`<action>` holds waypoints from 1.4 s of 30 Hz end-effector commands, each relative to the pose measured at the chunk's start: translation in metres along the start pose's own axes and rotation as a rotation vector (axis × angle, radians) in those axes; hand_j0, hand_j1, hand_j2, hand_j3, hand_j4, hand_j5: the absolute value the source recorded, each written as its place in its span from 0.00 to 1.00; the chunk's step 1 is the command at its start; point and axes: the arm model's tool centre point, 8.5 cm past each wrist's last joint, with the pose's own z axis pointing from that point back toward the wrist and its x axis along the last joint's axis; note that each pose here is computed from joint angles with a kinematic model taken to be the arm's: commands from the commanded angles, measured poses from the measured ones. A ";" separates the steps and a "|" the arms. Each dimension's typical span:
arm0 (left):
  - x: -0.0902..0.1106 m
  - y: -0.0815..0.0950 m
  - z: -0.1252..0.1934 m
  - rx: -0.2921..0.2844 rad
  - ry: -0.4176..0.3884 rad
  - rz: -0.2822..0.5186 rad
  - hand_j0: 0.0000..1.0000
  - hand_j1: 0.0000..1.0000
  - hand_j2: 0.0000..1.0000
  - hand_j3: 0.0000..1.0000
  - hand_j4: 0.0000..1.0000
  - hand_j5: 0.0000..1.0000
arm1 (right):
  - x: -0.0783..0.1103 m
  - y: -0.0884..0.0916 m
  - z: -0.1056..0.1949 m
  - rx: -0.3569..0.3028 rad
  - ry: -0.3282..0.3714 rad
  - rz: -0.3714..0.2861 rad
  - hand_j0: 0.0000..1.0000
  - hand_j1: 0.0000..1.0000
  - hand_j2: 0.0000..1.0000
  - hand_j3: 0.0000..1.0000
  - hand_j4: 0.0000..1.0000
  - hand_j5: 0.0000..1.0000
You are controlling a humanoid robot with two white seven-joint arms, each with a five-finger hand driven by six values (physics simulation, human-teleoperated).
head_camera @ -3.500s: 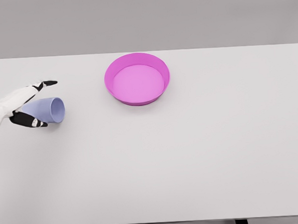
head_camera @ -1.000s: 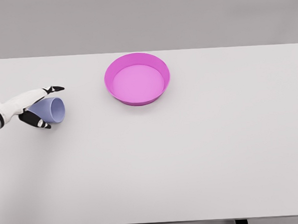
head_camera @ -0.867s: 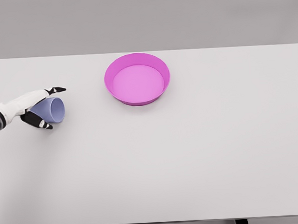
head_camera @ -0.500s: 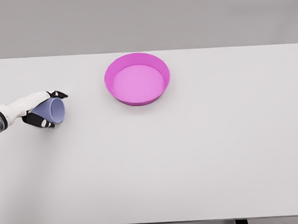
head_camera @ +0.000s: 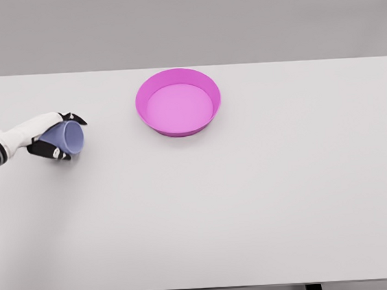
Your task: Flip the cup with left arm and place it on the plate
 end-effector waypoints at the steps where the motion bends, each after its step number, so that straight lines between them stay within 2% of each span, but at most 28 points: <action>1: 0.001 0.006 0.002 0.019 -0.012 0.019 0.74 0.74 0.74 0.74 0.74 0.74 | 0.000 0.000 0.000 0.000 0.000 0.000 1.00 1.00 1.00 1.00 1.00 1.00; 10: 0.024 0.031 0.009 0.083 -0.111 0.120 0.74 0.74 0.74 0.74 0.74 0.74 | 0.000 0.000 0.000 0.000 0.000 0.000 1.00 1.00 1.00 1.00 1.00 1.00; 14: 0.033 0.036 0.007 0.106 -0.150 0.157 0.74 0.74 0.74 0.74 0.74 0.74 | 0.000 0.000 0.000 0.000 0.000 0.000 1.00 1.00 1.00 1.00 1.00 1.00; 24: 0.057 0.040 -0.010 0.165 -0.253 0.288 0.74 0.74 0.74 0.74 0.74 0.74 | 0.000 0.000 0.000 0.000 0.000 0.000 1.00 1.00 1.00 1.00 1.00 1.00; 29: 0.070 0.043 -0.016 0.193 -0.318 0.379 0.75 0.75 0.75 0.75 0.75 0.75 | 0.000 0.000 0.000 0.000 0.000 0.000 1.00 1.00 1.00 1.00 1.00 1.00; 31: 0.064 0.042 -0.013 0.211 -0.315 0.406 0.75 0.75 0.75 0.75 0.75 0.75 | 0.000 0.000 0.000 0.000 0.000 0.000 1.00 1.00 1.00 1.00 1.00 1.00; 33: 0.071 0.039 -0.018 0.221 -0.343 0.439 0.75 0.75 0.75 0.75 0.75 0.75 | 0.000 0.000 0.000 0.000 0.000 0.000 1.00 1.00 1.00 1.00 1.00 1.00; 42: 0.084 0.032 -0.026 0.238 -0.410 0.501 0.75 0.75 0.75 0.75 0.75 0.75 | 0.000 0.000 0.000 0.000 0.000 0.000 1.00 1.00 1.00 1.00 1.00 1.00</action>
